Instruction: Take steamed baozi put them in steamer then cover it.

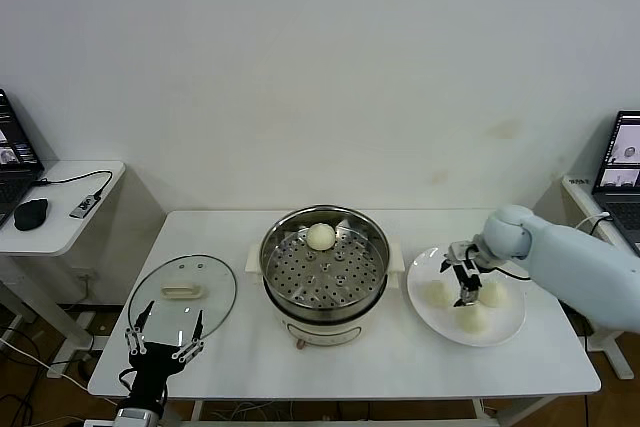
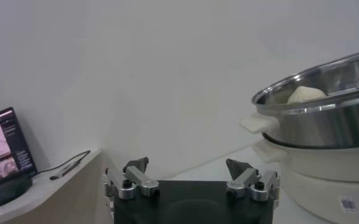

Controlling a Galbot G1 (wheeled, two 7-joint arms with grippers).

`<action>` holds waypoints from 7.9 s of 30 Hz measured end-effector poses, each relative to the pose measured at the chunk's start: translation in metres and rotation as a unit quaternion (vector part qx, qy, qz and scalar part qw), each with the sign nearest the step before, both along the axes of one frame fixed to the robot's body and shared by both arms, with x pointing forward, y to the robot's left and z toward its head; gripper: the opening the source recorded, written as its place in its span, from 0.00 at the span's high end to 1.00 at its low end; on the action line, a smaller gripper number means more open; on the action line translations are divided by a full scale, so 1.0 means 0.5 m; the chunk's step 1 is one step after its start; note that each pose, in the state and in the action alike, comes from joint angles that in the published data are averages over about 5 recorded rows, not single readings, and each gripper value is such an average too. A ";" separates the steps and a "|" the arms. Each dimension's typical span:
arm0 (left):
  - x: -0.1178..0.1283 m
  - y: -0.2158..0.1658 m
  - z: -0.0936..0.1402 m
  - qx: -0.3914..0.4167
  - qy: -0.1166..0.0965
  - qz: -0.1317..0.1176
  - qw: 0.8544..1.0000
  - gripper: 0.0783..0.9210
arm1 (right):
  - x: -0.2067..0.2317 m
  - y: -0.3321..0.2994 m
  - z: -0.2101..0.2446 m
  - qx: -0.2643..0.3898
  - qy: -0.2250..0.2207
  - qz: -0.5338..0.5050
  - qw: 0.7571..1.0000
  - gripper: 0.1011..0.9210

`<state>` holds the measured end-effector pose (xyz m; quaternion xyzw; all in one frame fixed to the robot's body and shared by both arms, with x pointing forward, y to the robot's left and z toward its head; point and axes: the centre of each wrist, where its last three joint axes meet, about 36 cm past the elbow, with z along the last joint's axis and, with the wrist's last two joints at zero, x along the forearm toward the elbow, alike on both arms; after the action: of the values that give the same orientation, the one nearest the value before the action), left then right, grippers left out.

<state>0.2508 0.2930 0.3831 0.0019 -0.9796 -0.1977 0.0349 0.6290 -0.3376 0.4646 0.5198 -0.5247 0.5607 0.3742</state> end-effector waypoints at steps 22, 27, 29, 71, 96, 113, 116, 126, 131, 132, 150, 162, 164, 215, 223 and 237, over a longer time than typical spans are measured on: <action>0.001 0.001 0.000 -0.003 -0.003 0.004 1.000 0.12 | 0.012 0.006 -0.024 -0.005 -0.002 -0.021 1.000 0.41; 0.003 0.001 0.005 -0.001 -0.006 0.001 1.000 0.12 | 0.013 -0.005 0.019 -0.002 -0.008 -0.028 1.000 0.41; 0.005 0.001 0.007 -0.001 -0.008 0.000 1.000 0.12 | 0.014 -0.010 0.047 0.000 -0.013 -0.032 0.999 0.41; 0.019 0.014 0.014 0.007 -0.031 0.012 0.999 0.12 | 0.017 0.571 0.393 0.089 -0.032 -0.018 0.995 0.40; 0.009 0.023 0.012 0.012 -0.039 0.016 0.999 0.12 | 0.015 0.706 0.227 0.074 -0.004 -0.031 0.997 0.39; 0.010 0.024 0.016 0.014 -0.043 0.014 0.999 0.12 | 0.032 0.674 0.303 0.069 -0.004 -0.020 0.997 0.12; 0.013 0.025 0.017 0.015 -0.044 0.013 0.999 0.12 | 0.035 0.641 0.345 0.061 -0.003 -0.010 0.998 0.12; 0.014 0.017 0.015 0.013 -0.041 0.002 0.999 0.12 | 0.017 0.443 0.456 0.032 -0.008 0.024 0.999 0.12; 0.014 0.014 0.011 0.013 -0.038 -0.002 0.999 0.12 | -0.006 0.314 0.463 0.023 -0.011 0.026 0.999 0.12; 0.014 0.013 0.010 0.013 -0.038 -0.002 0.999 0.12 | -0.012 0.289 0.461 0.021 -0.013 0.025 0.999 0.12; 0.004 0.012 -0.001 0.020 -0.027 0.002 0.999 0.12 | -0.097 -0.010 0.294 -0.012 -0.020 -0.006 1.000 0.12; -0.008 0.013 -0.007 0.024 -0.019 0.008 1.000 0.12 | -0.126 -0.075 0.154 -0.033 -0.004 -0.020 0.999 0.12; -0.009 0.012 -0.007 0.024 -0.019 0.009 1.000 0.12 | -0.128 -0.082 0.135 -0.035 -0.001 -0.022 0.999 0.12; -0.005 0.009 -0.003 0.021 -0.025 0.008 0.999 0.12 | -0.089 -0.071 0.174 -0.004 -0.010 -0.058 0.998 0.43; -0.001 0.010 0.001 0.023 -0.029 0.004 0.999 0.12 | -0.043 -0.017 0.335 0.023 -0.058 -0.025 0.998 0.42; 0.000 0.018 0.005 0.024 -0.036 0.015 0.999 0.12 | -0.016 0.246 0.468 0.046 -0.090 0.160 0.982 0.42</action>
<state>0.2506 0.3018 0.3854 0.0251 -0.9751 -0.2204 0.0023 0.6209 -0.2144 0.6988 0.5614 -0.4915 0.6331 0.2062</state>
